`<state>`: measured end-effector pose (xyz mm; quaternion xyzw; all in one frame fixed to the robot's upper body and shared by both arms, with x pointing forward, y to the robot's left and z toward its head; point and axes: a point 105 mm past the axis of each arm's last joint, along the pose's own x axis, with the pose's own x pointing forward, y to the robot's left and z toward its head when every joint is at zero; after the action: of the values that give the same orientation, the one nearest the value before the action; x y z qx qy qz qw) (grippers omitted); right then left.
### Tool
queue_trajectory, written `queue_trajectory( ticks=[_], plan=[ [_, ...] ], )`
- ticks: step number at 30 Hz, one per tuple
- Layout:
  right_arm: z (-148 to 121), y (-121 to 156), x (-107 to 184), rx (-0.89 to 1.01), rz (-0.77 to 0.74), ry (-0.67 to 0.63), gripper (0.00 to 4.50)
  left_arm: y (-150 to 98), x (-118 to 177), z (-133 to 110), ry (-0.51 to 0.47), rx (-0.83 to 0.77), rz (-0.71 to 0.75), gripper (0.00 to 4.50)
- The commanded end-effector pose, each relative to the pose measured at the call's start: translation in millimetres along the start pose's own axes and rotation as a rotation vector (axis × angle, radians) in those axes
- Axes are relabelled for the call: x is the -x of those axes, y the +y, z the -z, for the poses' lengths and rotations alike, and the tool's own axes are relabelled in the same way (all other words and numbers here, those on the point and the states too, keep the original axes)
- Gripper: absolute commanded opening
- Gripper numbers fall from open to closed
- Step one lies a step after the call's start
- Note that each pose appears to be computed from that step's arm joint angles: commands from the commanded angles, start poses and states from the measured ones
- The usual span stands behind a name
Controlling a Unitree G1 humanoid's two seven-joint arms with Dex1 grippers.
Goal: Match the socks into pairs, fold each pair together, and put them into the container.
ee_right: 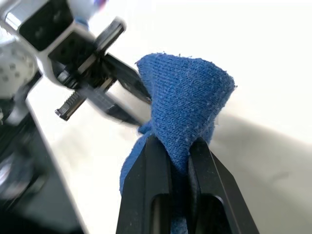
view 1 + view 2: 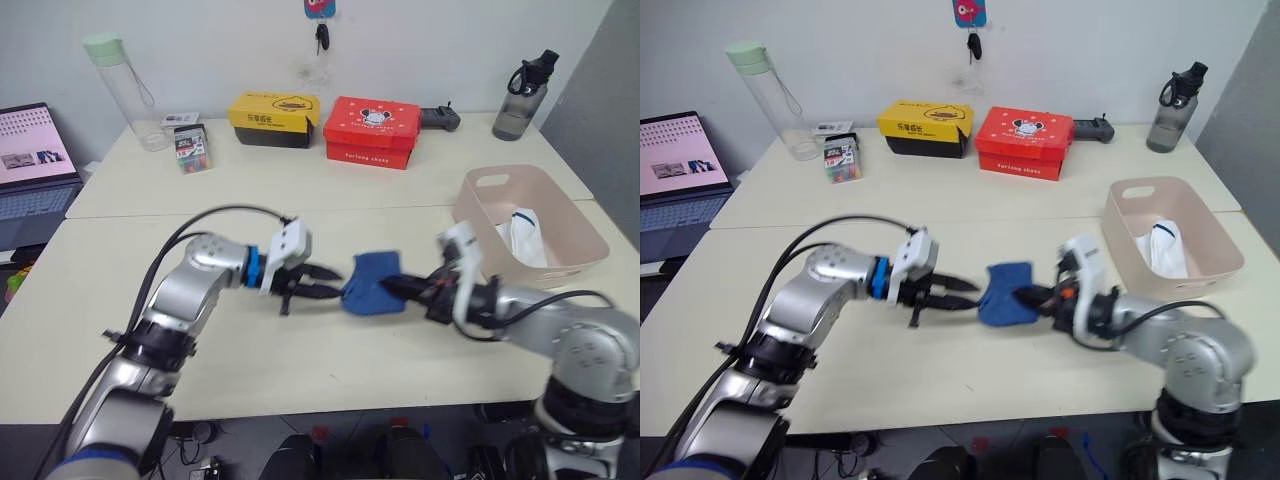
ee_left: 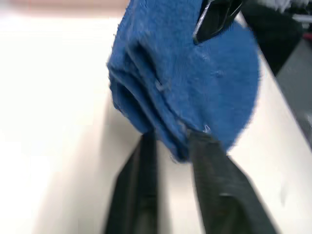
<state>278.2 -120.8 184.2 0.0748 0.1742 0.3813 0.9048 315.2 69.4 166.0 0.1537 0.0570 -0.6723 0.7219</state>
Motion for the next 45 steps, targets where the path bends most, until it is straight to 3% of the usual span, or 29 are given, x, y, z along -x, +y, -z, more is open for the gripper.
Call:
queue_trajectory(
  ticks=[1,7,8,10,12,16,18,24,34,36,45],
  plan=[
    [-43,-23,38,0.135,0.168,-0.144,0.01,7,-5,-36,-0.089,-0.043,-0.03,2.41],
    [-91,-71,88,0.49,0.545,-0.156,0.01,8,-17,-68,-0.159,-0.038,-0.01,4.24],
    [-103,-85,100,0.66,0.665,-0.116,0.01,9,-18,-74,-0.17,-0.042,-0.012,4.48],
    [-114,-104,113,1.0,0.807,0.02,0.01,10,-21,-82,-0.183,-0.053,-0.013,4.5],
    [-114,-118,115,1.248,0.846,0.142,0.01,7,-23,-85,-0.183,-0.062,0.0,4.5],
    [-106,-135,104,1.532,0.812,0.245,0.01,1,-26,-82,-0.174,-0.066,0.019,4.5],
    [-89,-146,91,1.623,0.744,0.315,0.01,-3,-29,-80,-0.167,-0.077,0.024,4.5],
    [-51,-169,70,1.581,0.538,0.477,0.01,-8,-31,-81,-0.17,-0.088,0.027,4.5],
    [-37,-177,70,1.323,0.362,0.669,0.01,-8,-33,-77,-0.165,-0.089,0.024,4.5],
    [-40,-176,69,1.296,0.353,0.647,0.01,-7,-34,-78,-0.166,-0.092,0.021,4.5],
    [-36,-169,68,1.189,0.26,0.681,3.16,0,-35,-84,-0.154,-0.105,-0.012,4.5]
  ],
)
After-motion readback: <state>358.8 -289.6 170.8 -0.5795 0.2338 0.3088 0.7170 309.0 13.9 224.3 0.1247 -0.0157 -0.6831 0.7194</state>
